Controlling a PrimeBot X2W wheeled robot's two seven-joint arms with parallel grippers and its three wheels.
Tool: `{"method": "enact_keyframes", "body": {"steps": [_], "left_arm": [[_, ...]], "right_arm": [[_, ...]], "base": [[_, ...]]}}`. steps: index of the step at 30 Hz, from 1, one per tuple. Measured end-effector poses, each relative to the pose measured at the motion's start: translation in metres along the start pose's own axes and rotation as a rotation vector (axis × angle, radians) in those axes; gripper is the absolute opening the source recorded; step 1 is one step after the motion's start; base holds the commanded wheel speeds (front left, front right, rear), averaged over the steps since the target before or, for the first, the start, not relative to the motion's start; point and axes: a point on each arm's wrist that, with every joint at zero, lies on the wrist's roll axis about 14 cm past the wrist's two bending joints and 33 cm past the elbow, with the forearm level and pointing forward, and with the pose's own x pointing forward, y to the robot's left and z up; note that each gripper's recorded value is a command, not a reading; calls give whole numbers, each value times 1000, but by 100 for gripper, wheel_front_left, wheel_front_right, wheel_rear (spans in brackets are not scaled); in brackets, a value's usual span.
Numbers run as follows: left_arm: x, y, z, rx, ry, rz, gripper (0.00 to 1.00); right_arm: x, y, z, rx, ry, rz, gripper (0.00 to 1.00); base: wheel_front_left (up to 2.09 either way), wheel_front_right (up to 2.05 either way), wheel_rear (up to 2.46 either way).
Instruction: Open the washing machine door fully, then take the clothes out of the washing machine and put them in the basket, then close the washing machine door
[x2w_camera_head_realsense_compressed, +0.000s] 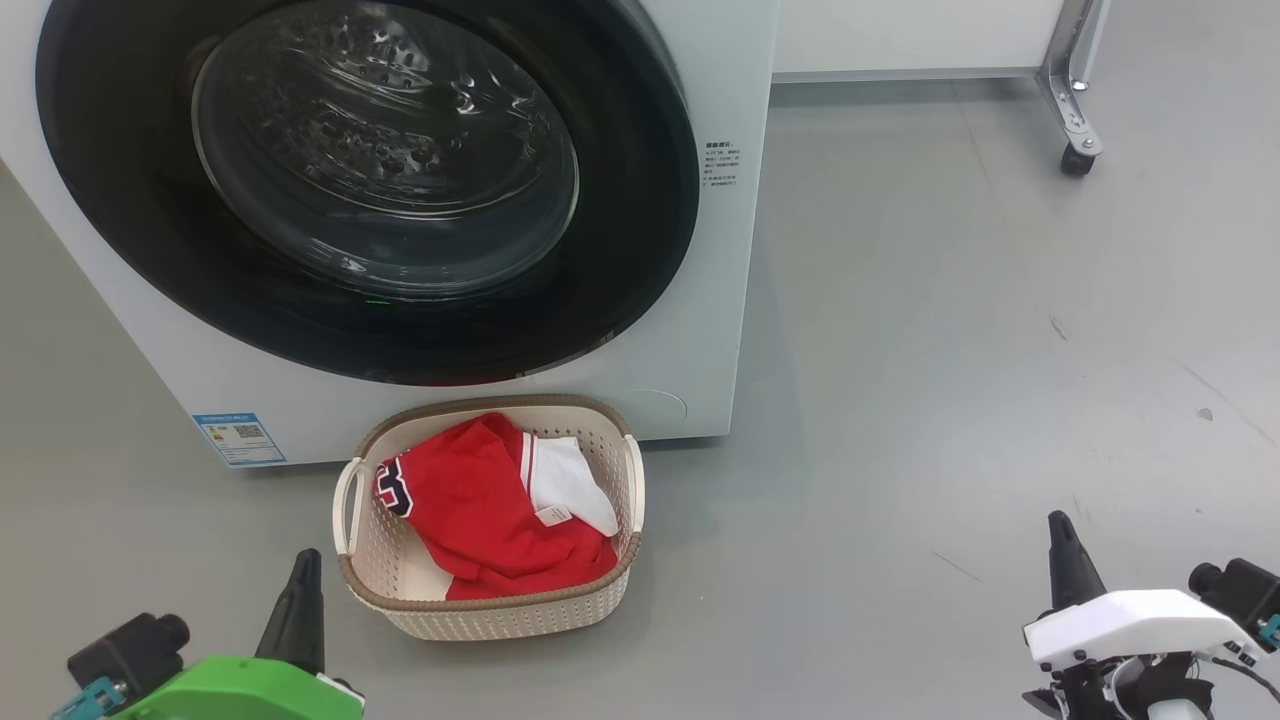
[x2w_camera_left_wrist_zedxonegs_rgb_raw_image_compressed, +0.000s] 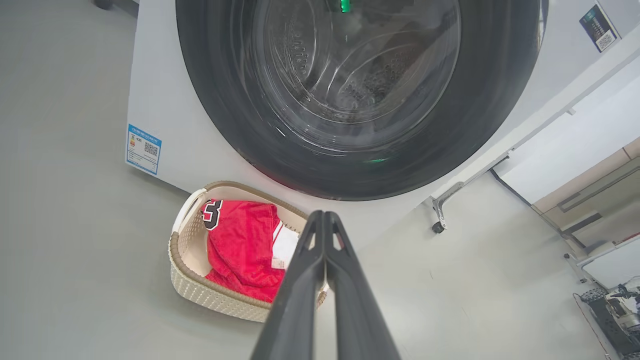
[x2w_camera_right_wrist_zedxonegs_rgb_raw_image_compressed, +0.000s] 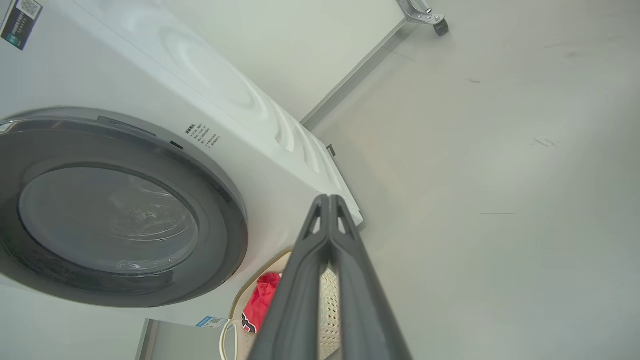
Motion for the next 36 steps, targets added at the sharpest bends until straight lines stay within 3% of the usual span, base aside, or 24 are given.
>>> {"method": "enact_keyframes", "body": {"steps": [36], "left_arm": [[13, 16, 19, -501, -29, 3, 0]], "right_arm": [[14, 0, 29, 467, -35, 39, 0]], "base": [[0, 0, 0]]}}
